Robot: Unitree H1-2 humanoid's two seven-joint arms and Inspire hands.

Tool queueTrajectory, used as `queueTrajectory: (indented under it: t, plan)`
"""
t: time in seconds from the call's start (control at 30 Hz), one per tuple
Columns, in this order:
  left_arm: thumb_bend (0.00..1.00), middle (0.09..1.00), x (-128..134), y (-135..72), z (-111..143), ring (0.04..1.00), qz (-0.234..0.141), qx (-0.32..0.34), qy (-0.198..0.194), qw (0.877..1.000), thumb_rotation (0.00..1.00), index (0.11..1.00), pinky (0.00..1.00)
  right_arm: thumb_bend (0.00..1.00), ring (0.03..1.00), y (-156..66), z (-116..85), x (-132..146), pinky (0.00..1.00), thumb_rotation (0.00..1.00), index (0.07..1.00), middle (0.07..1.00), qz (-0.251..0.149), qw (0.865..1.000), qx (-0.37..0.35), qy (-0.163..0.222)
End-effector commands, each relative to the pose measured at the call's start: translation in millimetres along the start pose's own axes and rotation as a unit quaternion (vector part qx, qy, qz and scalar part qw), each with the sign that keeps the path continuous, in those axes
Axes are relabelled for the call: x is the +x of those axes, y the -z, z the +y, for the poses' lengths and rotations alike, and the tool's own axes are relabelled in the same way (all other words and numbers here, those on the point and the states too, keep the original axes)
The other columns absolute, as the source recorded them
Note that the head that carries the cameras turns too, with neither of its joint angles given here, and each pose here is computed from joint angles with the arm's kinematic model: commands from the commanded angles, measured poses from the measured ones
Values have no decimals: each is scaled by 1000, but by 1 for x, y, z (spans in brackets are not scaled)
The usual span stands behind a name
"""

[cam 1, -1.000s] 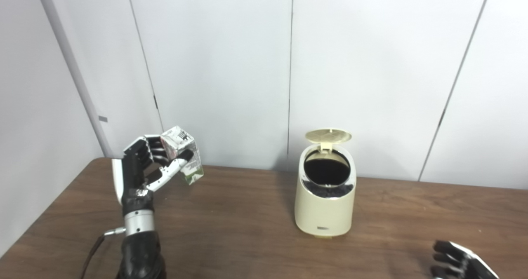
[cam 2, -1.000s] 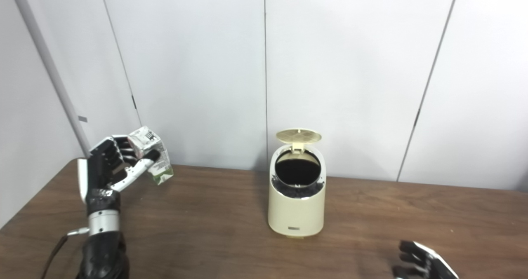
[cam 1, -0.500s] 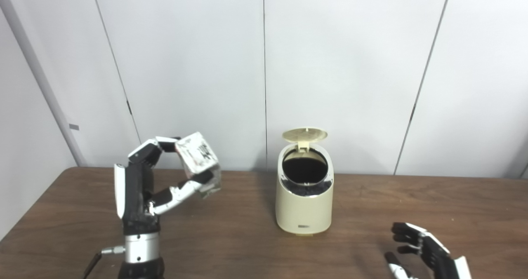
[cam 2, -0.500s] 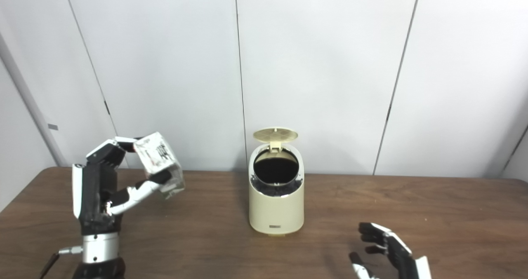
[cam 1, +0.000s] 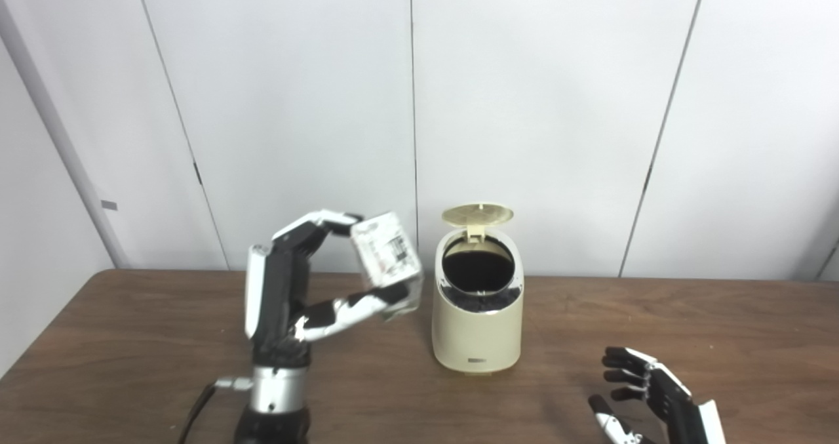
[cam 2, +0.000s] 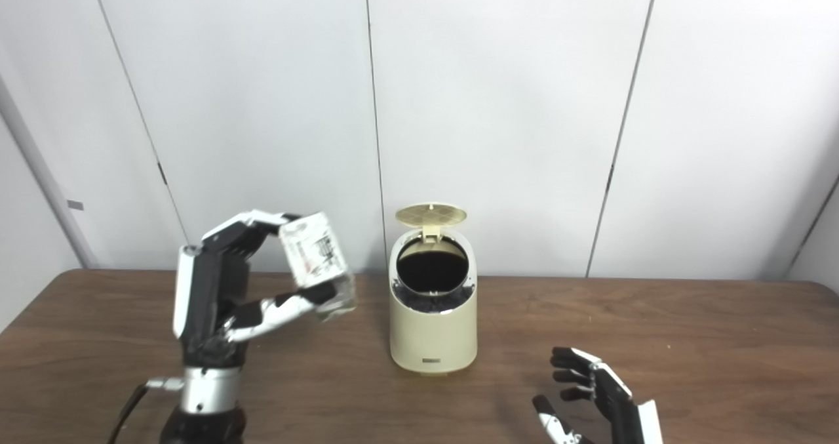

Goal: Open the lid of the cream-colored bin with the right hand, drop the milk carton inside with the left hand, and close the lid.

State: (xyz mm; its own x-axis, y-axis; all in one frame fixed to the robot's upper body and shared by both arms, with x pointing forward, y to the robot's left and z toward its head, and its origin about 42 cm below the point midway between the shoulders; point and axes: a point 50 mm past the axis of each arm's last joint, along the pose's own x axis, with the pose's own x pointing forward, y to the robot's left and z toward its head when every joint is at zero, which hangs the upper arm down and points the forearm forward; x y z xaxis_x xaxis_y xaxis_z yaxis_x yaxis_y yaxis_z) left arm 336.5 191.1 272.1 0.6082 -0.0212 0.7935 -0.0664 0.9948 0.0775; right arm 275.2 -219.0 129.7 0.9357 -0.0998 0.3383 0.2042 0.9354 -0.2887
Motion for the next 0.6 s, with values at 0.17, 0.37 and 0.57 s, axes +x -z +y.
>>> queueTrajectory:
  t: [0.17, 0.37, 0.57]
  plan:
    - [501, 464, 44, 9, -27, 518, -52, -25, 28, 998, 0, 477, 678, 226, 659, 8, 21, -15, 550, 89, 688, 693, 27, 1000, 8, -7]
    - [500, 463, 63, 28, -46, 524, -37, -24, 46, 998, 0, 469, 641, 211, 670, 5, 26, -18, 570, 105, 696, 702, 27, 1000, 8, -11]
    - [500, 470, 71, 48, -63, 526, -8, -30, 78, 996, 0, 455, 639, 216, 670, 3, 31, -21, 575, 134, 695, 702, 22, 1000, 8, -10]
